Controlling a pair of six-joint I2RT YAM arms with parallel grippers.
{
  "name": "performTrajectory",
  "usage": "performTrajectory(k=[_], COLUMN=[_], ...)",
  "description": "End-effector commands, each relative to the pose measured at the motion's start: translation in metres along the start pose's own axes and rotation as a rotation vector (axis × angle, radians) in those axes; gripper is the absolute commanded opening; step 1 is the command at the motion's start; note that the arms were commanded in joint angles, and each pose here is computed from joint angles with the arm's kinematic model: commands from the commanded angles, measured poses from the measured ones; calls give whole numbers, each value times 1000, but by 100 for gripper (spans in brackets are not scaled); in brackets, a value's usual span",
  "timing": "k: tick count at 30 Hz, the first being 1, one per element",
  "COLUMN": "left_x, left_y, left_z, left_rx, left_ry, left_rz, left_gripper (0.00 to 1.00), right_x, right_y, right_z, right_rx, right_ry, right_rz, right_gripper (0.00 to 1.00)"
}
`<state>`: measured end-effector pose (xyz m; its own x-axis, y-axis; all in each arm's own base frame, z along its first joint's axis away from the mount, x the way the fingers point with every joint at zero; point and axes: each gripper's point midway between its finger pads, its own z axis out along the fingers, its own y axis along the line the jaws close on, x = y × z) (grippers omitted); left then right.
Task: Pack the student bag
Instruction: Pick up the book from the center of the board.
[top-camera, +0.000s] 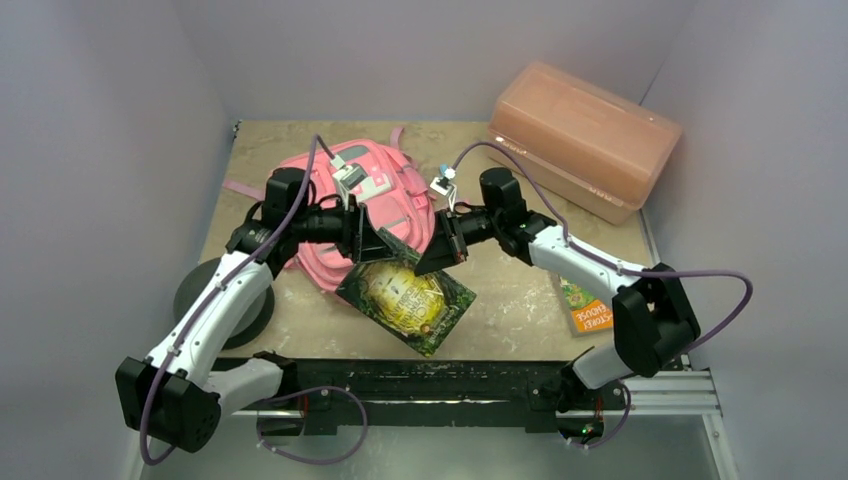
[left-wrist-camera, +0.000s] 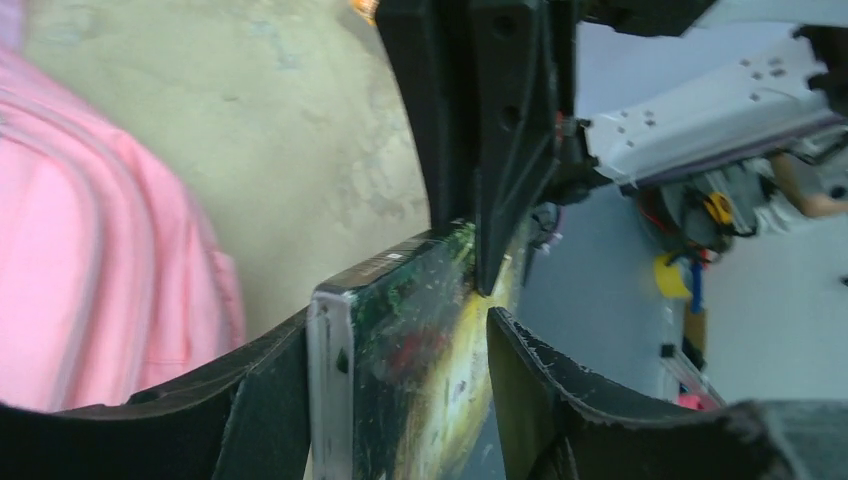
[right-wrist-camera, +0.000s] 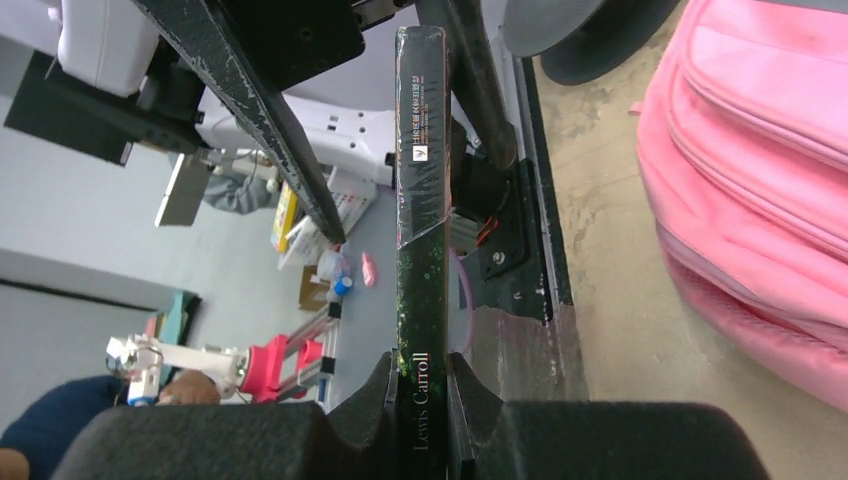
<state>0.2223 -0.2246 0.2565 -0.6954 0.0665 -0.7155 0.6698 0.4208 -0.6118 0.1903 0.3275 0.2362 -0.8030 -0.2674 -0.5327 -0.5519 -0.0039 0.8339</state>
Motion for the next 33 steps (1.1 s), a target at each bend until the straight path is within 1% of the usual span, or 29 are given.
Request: performTrajectory(k=[1, 3, 7, 10, 11, 12, 13, 14, 15, 16, 17, 21, 23, 25, 29, 31, 33], left_x=[8, 16, 30, 36, 35, 33, 29, 21, 16, 9, 1, -21, -27, -33, -45, -52, -56], left_y=[-51, -60, -71, -74, -74, -73, -71, -73, -75, -81, -86, -117, -135, -144, -150, -155, -155], left_z=[-13, -18, -29, -35, -37, -39, -44, -50, -55, -62, -68, -94, -102, -108, -120, -125, -126], left_rx=[263, 287, 289, 255, 230, 189, 138, 95, 69, 56, 46, 39, 75, 88, 49, 61, 77], left_ry=[31, 37, 13, 4, -6, -20, -43, -72, -98, -129, -160, -256, -283, -318, -422, -491, -523], left_rz=[-23, -67, -103, -124, -121, -120, -110, -88, -73, -52, -35, 30, 51, 48, 76, 79, 64], left_gripper=[53, 45, 30, 4, 0, 0, 0, 0, 0, 0, 0, 0, 0, 0, 0, 0, 0], right_x=[-2, 1, 1, 0, 0, -1, 0, 1, 2, 4, 7, 12, 13, 15, 15, 14, 15], right_y=[46, 51, 65, 70, 69, 66, 62, 58, 54, 52, 50, 61, 72, 84, 105, 124, 146], right_z=[-5, -6, -8, -7, -7, -6, -4, -3, -2, -1, -1, -5, -8, -11, -17, -21, -26], right_rx=[-106, -119, -149, -160, -160, -154, -148, -146, -143, -143, -144, -156, -185, -220, -280, -344, -435], right_ry=[34, 40, 32, 32, 33, 34, 39, 44, 48, 51, 52, 8, -23, -58, -151, -206, -246], right_rz=[-208, -238, -310, -333, -332, -323, -307, -293, -277, -268, -267, -340, -375, -398, -433, -427, -433], right_gripper=[0, 0, 0, 0, 0, 2, 17, 38, 52, 61, 67, 84, 89, 92, 94, 94, 94])
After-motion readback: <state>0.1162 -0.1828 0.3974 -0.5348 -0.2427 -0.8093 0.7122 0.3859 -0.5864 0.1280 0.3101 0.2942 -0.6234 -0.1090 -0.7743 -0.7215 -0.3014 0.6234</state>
